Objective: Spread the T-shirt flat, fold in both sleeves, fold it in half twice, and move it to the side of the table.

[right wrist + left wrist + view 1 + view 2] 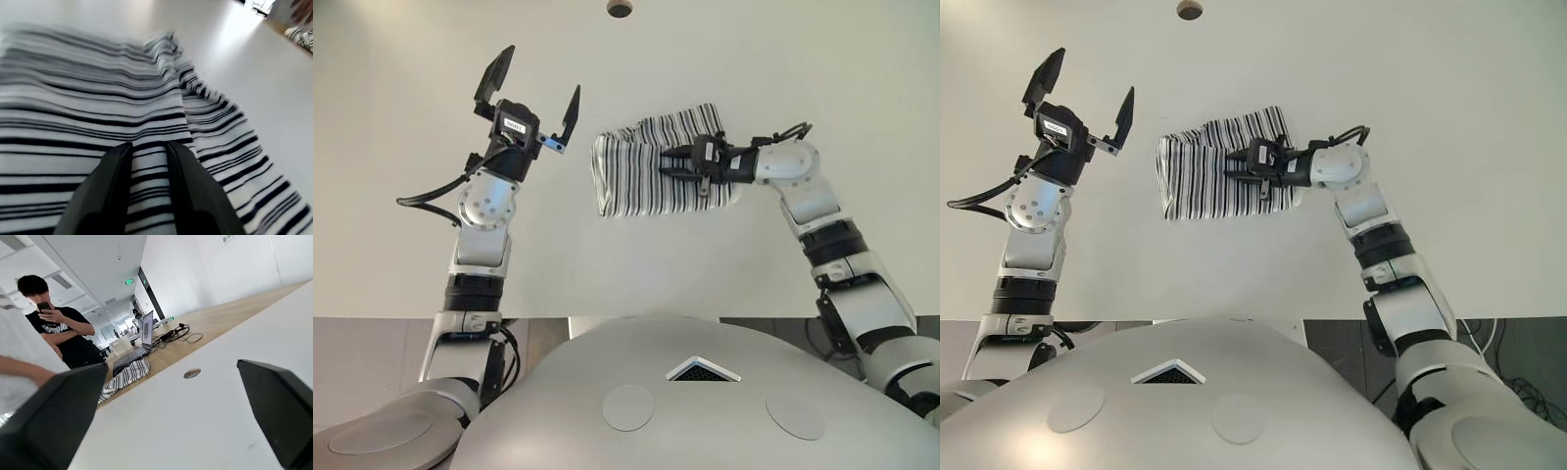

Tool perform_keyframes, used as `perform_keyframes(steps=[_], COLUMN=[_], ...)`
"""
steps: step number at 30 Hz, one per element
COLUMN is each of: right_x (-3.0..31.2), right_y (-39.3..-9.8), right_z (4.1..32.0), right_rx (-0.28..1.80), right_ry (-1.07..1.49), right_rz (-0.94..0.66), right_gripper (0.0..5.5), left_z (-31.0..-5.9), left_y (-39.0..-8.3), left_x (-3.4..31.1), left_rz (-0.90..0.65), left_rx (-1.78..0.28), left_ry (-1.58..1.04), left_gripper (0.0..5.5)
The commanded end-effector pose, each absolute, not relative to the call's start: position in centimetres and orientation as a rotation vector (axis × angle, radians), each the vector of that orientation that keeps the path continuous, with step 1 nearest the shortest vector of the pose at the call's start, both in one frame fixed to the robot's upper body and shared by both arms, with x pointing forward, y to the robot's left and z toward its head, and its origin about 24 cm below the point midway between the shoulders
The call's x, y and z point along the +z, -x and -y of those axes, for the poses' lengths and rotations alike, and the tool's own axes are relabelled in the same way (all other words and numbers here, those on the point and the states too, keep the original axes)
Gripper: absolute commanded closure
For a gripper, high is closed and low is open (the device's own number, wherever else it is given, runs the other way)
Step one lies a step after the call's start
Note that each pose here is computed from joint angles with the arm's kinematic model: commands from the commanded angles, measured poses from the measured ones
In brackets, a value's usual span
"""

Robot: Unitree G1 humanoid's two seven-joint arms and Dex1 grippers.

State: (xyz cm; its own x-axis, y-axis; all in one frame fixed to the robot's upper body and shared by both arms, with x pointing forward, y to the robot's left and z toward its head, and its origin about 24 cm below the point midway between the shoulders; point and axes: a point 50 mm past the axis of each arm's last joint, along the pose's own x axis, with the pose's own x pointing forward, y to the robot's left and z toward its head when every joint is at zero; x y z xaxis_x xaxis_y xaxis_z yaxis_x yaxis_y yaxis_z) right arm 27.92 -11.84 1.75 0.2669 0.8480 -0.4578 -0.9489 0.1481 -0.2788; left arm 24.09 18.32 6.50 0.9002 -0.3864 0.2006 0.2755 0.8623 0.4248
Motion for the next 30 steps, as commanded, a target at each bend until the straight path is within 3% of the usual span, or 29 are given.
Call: perform_keyframes(steps=[1,5,9,11,14,17,24,26,28,30], right_x=[-1.0,-1.9,-1.8,-1.1,-0.3,-0.5,-0.8,2.2,8.3,14.3], right_y=[-29.5,-28.7,-24.5,-22.3,-20.3,-20.2,-24.1,-26.1,-28.0,-28.1], right_z=[15.3,22.7,35.0,38.8,41.8,41.9,38.2,39.0,39.7,37.8], right_rx=[1.189,0.998,0.342,0.031,-0.306,-0.386,-0.192,-0.302,-0.452,-0.525], right_ry=[0.761,0.722,0.49,0.341,0.184,0.136,0.119,0.242,0.405,0.516], right_rz=[-0.427,-0.605,-0.851,-0.867,-0.843,-0.847,-0.768,-0.564,-0.165,0.227], right_gripper=[4.21,4.21,4.21,4.21,4.21,4.21,4.21,4.21,4.21,4.21], left_z=[-17.9,-18.1,-18.3,-18.2,-18.0,-18.3,-18.7,-18.5,-18.5,-18.5], left_y=[-23.6,-23.4,-22.6,-22.3,-21.9,-21.4,-20.8,-21.0,-21.3,-21.7], left_x=[7.3,7.9,7.8,7.7,7.7,7.8,7.8,7.9,8.5,9.3], left_rz=[0.338,0.366,0.368,0.367,0.373,0.373,0.365,0.377,0.408,0.45], left_rx=[-0.352,-0.301,-0.249,-0.234,-0.225,-0.204,-0.168,-0.153,-0.122,-0.09], left_ry=[-0.417,-0.406,-0.406,-0.412,-0.423,-0.439,-0.439,-0.413,-0.385,-0.364], left_gripper=[0.62,0.62,0.62,0.62,0.62,0.62,0.62,0.62,0.62,0.62])
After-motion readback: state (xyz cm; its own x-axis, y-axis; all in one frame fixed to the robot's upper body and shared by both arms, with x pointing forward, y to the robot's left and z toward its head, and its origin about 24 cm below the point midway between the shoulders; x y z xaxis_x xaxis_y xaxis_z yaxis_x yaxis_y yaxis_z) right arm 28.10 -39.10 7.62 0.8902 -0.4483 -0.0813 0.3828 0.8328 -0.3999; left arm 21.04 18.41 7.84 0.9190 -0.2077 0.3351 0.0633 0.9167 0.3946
